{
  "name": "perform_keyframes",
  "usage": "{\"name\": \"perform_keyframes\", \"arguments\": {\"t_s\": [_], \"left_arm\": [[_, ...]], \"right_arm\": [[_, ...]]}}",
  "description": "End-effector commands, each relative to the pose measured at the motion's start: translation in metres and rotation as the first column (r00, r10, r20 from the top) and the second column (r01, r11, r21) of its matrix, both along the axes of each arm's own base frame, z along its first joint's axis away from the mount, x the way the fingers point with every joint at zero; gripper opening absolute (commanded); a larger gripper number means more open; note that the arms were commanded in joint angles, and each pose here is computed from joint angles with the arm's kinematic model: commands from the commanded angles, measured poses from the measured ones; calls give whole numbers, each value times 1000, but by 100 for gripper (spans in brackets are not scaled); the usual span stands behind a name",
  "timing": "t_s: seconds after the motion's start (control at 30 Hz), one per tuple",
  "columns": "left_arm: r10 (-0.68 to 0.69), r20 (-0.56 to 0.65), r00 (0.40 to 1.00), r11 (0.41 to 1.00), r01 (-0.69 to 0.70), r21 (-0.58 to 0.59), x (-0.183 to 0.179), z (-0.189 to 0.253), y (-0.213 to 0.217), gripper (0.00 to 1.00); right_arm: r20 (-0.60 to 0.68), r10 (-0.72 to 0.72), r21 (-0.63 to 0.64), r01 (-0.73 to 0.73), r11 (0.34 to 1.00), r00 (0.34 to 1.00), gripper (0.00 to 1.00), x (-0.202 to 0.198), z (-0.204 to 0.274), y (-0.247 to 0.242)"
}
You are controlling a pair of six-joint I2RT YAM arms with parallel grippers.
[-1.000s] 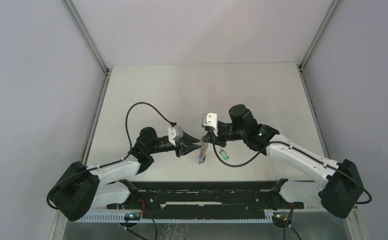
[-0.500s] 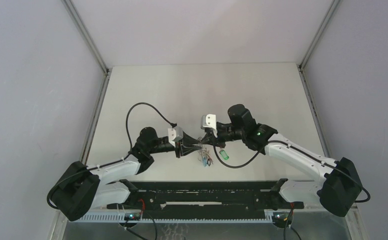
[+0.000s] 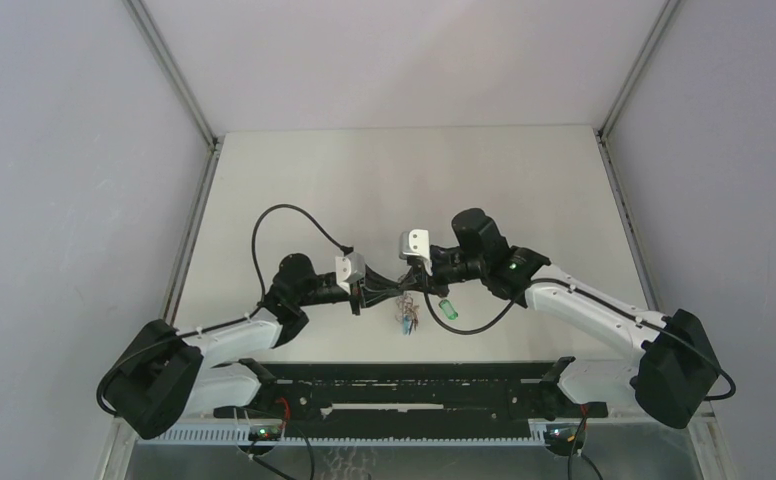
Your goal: Put the keys on the keyring
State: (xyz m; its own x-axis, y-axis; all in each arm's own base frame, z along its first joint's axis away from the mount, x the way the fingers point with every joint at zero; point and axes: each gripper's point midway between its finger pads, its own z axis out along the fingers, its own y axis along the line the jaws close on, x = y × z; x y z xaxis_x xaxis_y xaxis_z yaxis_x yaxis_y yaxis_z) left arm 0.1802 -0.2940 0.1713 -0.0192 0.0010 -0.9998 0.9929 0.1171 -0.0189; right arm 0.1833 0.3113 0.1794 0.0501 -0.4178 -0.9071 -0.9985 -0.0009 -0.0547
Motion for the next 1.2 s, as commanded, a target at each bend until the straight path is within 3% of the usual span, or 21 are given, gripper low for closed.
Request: {"name": "perform_keyframes", "arguments": {"t_s": [0.0, 0.03, 0.23, 0.43, 0.63, 0.73, 0.9, 1.17], "left_arm": [[-31, 67, 997, 998, 34, -48, 6, 27, -8, 8], [-33, 61, 998, 998, 35, -44, 6, 25, -8, 2], [-8, 65, 998, 999, 11, -40, 8, 23, -6, 0], [55, 89, 995, 998, -51, -40, 14, 23, 1, 0], [73, 87, 994, 995, -66, -80, 15, 30, 3, 0], [65, 76, 995, 994, -58, -95, 14, 31, 2, 0], [49, 65, 997, 992, -41, -118, 10, 34, 1, 0], [39, 39, 998, 990, -33, -135, 10, 33, -1, 0]], "right_arm": [[61, 14, 46, -17, 999, 998, 0, 5, 18, 10], [68, 8, 49, -12, 999, 998, 0, 7, 20, 10], [75, -29, 62, 24, 998, 997, 2, 8, 30, 4], [138, -69, 128, 51, 991, 988, 37, 1, 66, -10], [207, -152, 167, 119, 979, 966, 61, 5, 85, -25], [225, -141, 148, 110, 983, 964, 60, 5, 79, -26], [105, -242, 147, 225, 963, 965, 50, 16, 74, -32], [24, -210, 157, 203, 966, 977, 36, 9, 43, -26]]}}
